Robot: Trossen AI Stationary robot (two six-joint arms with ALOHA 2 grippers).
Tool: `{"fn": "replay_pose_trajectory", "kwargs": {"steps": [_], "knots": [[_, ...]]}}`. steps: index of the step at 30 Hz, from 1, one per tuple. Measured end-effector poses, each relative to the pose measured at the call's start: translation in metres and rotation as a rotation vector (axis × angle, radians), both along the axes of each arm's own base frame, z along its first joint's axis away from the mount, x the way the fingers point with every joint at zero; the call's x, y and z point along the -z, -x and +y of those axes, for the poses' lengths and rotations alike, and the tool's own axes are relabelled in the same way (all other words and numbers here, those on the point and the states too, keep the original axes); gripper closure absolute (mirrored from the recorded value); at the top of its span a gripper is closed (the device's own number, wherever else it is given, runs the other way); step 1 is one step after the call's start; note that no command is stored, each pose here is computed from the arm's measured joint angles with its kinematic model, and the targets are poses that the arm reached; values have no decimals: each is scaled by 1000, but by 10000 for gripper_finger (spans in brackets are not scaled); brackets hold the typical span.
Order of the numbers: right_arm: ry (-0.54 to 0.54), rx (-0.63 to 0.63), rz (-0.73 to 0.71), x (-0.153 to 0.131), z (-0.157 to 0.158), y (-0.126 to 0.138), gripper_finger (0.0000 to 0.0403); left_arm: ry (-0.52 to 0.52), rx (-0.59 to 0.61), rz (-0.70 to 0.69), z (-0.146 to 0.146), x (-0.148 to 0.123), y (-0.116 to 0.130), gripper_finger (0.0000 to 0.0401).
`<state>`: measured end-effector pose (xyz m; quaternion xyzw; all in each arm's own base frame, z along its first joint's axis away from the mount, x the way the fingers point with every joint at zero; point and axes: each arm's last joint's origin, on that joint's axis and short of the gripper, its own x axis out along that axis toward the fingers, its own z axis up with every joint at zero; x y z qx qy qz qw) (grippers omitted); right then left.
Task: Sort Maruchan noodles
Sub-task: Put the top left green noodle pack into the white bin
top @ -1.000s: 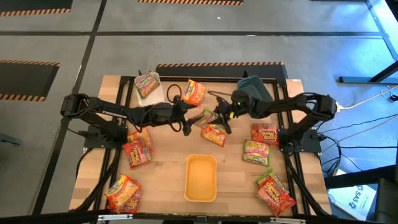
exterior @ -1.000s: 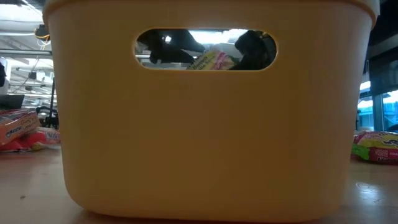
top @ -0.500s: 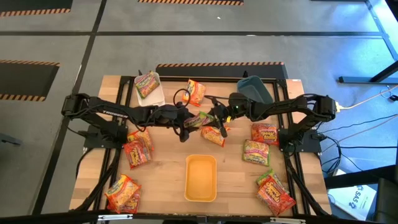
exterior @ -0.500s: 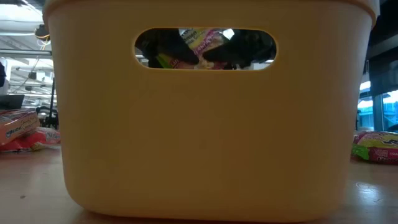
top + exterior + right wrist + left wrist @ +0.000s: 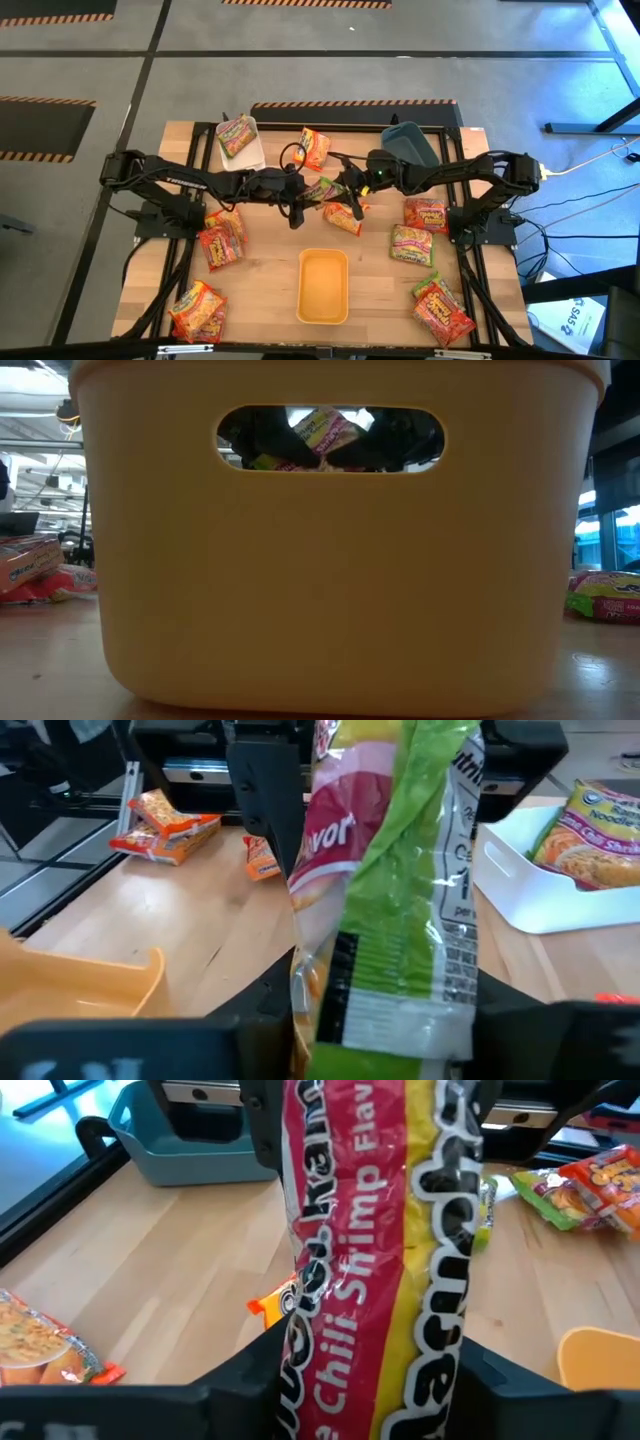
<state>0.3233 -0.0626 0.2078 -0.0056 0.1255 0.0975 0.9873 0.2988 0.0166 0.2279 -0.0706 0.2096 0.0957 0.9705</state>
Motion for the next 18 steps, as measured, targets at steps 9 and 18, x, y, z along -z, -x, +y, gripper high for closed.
{"fn": "replay_pose_trajectory", "kwargs": {"steps": [9,18], "knots": [[-12,33,16,-4,-3,4,162,-3,7,40,0,-1,6,259],[9,129,142,-34,-13,39,96,-117,-206,283,8,-45,57,260]]}}
